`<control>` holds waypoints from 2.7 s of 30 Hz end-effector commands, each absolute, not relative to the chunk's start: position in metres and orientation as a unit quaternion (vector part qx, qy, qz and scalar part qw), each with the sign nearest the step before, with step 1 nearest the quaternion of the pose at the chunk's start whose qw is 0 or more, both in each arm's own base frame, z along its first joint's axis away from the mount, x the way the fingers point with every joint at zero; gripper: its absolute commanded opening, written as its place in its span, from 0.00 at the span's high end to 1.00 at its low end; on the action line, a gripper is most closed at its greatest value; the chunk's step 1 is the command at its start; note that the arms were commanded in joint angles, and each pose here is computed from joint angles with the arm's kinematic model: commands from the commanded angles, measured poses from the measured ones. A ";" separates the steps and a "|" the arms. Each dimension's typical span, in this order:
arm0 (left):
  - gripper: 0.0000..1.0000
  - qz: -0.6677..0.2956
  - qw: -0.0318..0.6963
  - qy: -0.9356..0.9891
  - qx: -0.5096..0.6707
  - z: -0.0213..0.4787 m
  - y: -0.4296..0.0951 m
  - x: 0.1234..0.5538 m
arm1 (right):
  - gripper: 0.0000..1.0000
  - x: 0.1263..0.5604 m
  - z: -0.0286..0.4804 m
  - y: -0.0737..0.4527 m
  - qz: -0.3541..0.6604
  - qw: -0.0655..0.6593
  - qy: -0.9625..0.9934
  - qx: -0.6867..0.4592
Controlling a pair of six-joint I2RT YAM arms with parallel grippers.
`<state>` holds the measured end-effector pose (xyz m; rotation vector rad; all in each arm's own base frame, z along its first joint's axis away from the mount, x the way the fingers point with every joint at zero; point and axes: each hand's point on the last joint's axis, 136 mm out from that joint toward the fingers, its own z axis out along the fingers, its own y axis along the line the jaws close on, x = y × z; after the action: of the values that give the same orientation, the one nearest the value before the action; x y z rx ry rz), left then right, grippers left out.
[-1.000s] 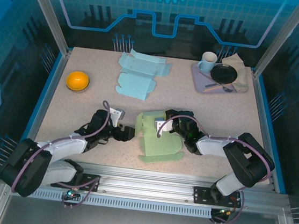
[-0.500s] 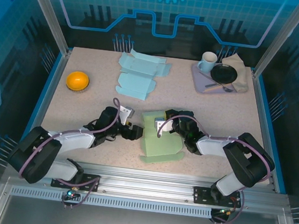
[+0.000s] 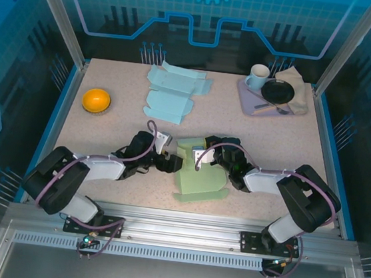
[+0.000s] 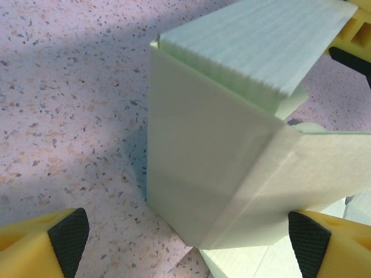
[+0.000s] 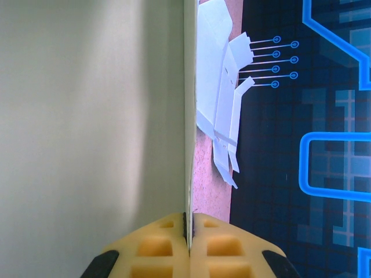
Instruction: Fold the paper box
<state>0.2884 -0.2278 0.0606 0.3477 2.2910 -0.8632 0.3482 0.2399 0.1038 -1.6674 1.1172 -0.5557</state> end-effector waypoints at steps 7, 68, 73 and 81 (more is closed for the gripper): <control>0.08 -0.346 0.331 0.869 0.127 0.066 -0.244 0.306 | 1.00 0.343 0.095 0.238 -0.219 0.488 0.468 -0.703; 0.68 -0.040 0.456 0.888 -0.043 0.060 -0.194 0.378 | 1.00 0.333 0.061 0.234 -0.213 0.434 0.493 -0.724; 0.67 0.013 0.440 0.897 -0.039 0.055 -0.179 0.375 | 1.00 0.339 0.070 0.231 -0.213 0.423 0.518 -0.712; 0.72 -0.068 0.448 0.887 0.089 0.055 -0.216 0.366 | 0.88 0.325 0.104 0.238 -0.117 0.423 0.568 -0.696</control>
<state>0.3623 -0.2269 0.0554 0.1456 2.2342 -0.1965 0.3549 0.2391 0.1197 -1.6472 1.3009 -0.4998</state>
